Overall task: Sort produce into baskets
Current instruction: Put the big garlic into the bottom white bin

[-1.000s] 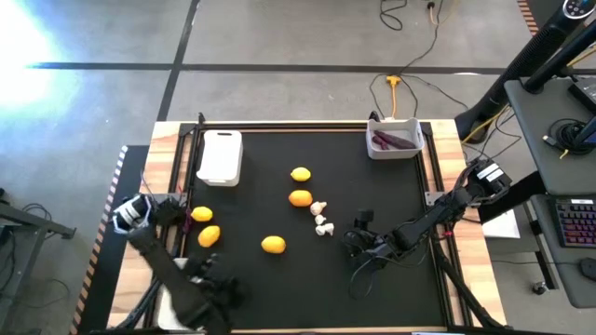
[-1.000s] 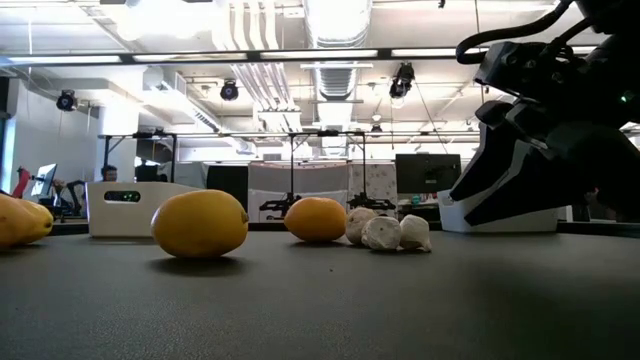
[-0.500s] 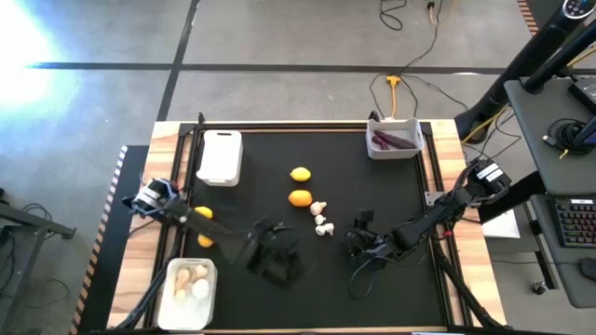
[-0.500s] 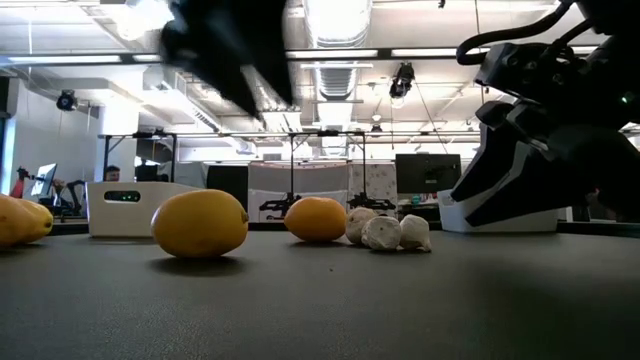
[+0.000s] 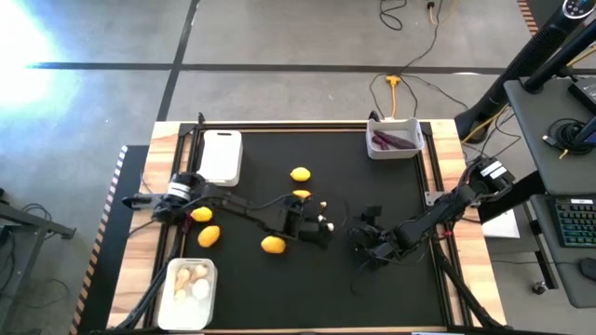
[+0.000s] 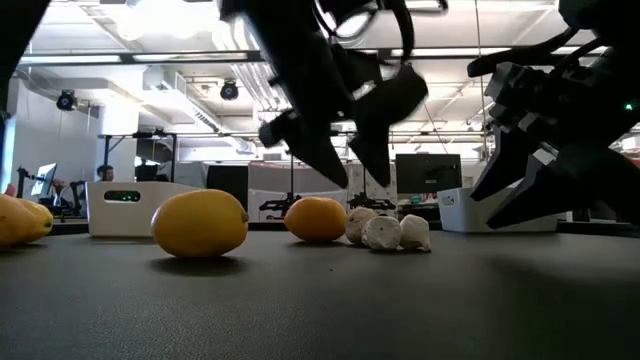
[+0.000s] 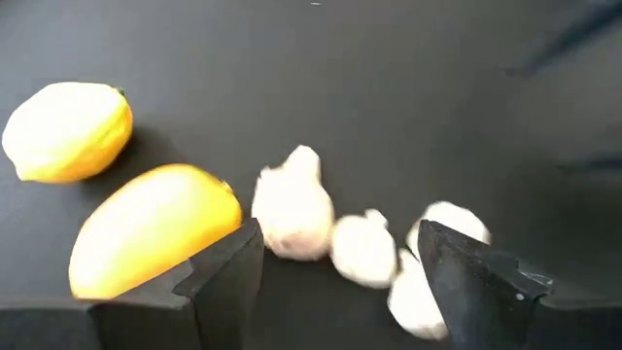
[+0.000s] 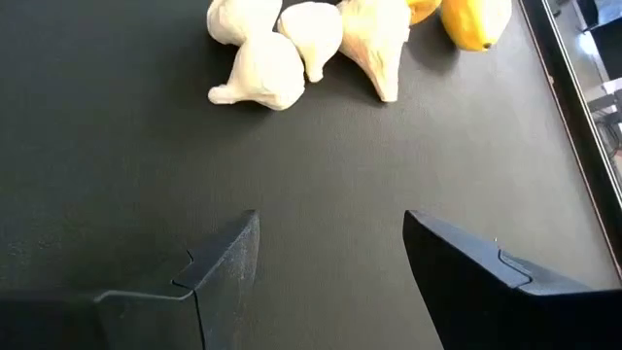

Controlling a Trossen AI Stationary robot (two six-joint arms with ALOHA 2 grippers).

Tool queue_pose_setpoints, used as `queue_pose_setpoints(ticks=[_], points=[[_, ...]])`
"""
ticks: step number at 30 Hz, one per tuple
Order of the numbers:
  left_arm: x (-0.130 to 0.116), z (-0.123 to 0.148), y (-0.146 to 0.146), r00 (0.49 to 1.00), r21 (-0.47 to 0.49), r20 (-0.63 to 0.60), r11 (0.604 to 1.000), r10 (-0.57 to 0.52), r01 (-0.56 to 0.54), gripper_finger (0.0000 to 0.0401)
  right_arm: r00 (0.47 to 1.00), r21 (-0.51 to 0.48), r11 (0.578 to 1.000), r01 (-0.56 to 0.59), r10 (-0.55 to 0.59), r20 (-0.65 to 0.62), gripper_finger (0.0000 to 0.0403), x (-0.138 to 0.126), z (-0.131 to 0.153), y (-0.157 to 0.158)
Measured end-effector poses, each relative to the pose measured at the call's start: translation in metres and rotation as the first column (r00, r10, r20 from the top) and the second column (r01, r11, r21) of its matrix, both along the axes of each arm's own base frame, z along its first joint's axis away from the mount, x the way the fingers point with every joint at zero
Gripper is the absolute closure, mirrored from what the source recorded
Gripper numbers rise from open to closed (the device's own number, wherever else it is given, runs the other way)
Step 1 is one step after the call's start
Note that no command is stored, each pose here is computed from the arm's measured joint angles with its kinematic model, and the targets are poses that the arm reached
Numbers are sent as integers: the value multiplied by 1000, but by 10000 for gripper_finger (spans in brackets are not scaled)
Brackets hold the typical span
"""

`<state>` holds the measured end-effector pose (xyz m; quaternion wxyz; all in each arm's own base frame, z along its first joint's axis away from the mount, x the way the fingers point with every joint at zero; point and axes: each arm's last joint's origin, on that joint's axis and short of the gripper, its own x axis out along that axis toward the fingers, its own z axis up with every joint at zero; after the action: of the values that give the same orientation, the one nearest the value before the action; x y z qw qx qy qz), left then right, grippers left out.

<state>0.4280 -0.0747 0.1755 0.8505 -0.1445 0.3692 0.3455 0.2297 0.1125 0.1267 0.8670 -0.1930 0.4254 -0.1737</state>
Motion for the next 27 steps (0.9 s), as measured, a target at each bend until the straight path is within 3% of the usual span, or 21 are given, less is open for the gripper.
queue_pose_setpoints(ticks=[9,17,27], points=[[21,-15,27,999,-50,-43,998,20,-22,145,1000,-1,1000,2,-2,-3,154,0,0,0],[18,-22,30,995,-63,-74,996,63,-68,146,1000,-1,1000,2,-2,-3,154,0,0,0],[19,-36,31,996,-68,-62,996,60,-64,183,1000,5,1000,2,-2,6,154,0,0,0]])
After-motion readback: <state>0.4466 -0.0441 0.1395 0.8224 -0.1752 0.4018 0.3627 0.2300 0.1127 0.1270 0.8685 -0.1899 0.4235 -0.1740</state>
